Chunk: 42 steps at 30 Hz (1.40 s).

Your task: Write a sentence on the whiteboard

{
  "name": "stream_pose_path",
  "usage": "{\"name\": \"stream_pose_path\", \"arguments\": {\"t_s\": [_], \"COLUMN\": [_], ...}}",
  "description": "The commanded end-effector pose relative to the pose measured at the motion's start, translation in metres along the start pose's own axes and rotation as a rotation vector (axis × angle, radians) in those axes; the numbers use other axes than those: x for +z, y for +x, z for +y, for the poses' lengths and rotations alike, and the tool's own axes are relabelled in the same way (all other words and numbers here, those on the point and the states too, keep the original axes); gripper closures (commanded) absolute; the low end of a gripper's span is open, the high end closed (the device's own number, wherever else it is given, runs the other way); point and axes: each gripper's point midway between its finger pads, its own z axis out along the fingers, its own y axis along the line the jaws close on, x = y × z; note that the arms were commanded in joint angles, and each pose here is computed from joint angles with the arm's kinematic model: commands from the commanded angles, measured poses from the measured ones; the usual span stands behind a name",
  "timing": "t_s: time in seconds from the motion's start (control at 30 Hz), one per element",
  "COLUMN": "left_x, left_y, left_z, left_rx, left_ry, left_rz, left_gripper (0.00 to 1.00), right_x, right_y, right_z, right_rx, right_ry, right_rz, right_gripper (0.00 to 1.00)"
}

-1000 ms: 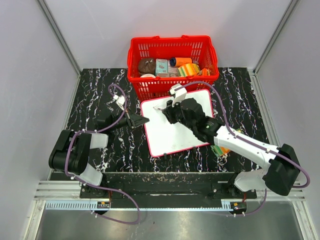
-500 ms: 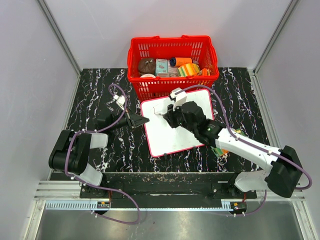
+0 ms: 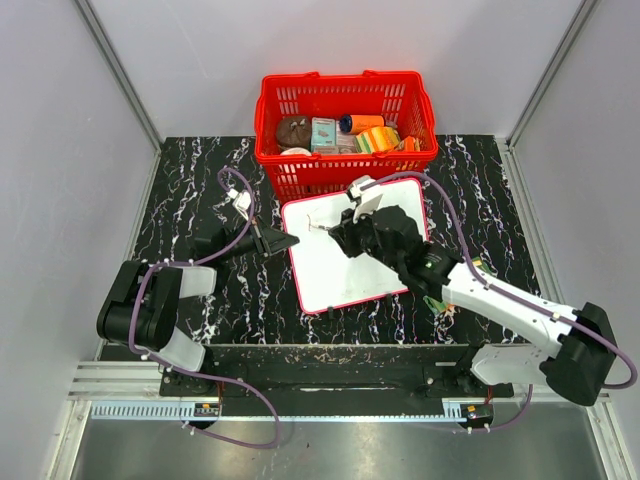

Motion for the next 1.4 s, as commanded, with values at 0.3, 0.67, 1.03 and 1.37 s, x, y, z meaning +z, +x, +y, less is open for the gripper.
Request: {"name": "stream_pose_path", "arguments": {"t_s": [0.3,0.67,1.03,1.37], "left_x": [0.005,0.006,0.006,0.006], "left_y": [-0.007,-0.006,-0.005,-0.005], "left_z": [-0.006,-0.006,-0.005,-0.005], "left_rx": [0.175,0.183,0.188,0.192], "left_ry": [0.026,0.020,0.012,0.010], "left_rz": [-0.007,0.000,0.006,0.007], "left_gripper": [1.00,1.00,1.00,1.00], "right_x": [0.003,0.011,0.018,0.019], "right_y": [-0.053,-0.055,-0.044,-0.033], "right_z": [0.002,0.002,-0.002,-0.009], "right_rx": [0.004,0.011,0.007,-0.004], "right_ry": [0.036,0.043,0.064,0.095], "right_rz": [-0.165,-0.176,-0.145,-0.118], "right_gripper": [1.00,1.00,1.00,1.00]}}
